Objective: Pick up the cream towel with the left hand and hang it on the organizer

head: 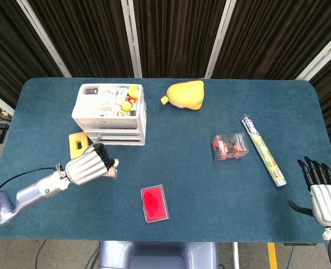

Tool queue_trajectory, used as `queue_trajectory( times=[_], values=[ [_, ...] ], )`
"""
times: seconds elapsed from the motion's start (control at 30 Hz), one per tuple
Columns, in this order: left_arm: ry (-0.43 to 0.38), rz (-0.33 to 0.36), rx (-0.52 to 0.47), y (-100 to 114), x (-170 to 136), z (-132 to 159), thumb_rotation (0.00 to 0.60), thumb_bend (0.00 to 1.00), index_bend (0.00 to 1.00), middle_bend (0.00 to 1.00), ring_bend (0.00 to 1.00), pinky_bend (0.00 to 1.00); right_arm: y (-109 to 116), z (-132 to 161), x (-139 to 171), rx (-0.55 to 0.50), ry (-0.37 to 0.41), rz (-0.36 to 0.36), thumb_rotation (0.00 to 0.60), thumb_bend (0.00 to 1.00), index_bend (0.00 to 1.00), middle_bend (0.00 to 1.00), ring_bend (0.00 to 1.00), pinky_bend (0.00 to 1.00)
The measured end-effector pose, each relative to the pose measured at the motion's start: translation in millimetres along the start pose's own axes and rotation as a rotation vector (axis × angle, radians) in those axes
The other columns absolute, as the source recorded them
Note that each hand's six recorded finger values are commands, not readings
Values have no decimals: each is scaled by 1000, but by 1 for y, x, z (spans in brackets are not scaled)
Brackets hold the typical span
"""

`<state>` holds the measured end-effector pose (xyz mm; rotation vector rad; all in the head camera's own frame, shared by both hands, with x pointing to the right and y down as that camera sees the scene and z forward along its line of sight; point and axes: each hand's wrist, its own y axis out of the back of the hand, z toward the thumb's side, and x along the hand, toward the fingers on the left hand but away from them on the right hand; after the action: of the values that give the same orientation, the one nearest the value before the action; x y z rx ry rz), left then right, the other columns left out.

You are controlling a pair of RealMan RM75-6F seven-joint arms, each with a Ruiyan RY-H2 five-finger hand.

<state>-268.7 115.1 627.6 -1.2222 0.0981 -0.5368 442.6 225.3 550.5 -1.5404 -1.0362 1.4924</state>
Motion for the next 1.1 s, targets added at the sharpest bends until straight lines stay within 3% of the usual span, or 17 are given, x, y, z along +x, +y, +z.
queue_trajectory(
  times=[1.1],
  values=[
    [53,-10,-6,-14,23,-5,600,669,954,783,649,562,0,1,0,-4,7,1,600,11,0,0,0,0]
  ],
)
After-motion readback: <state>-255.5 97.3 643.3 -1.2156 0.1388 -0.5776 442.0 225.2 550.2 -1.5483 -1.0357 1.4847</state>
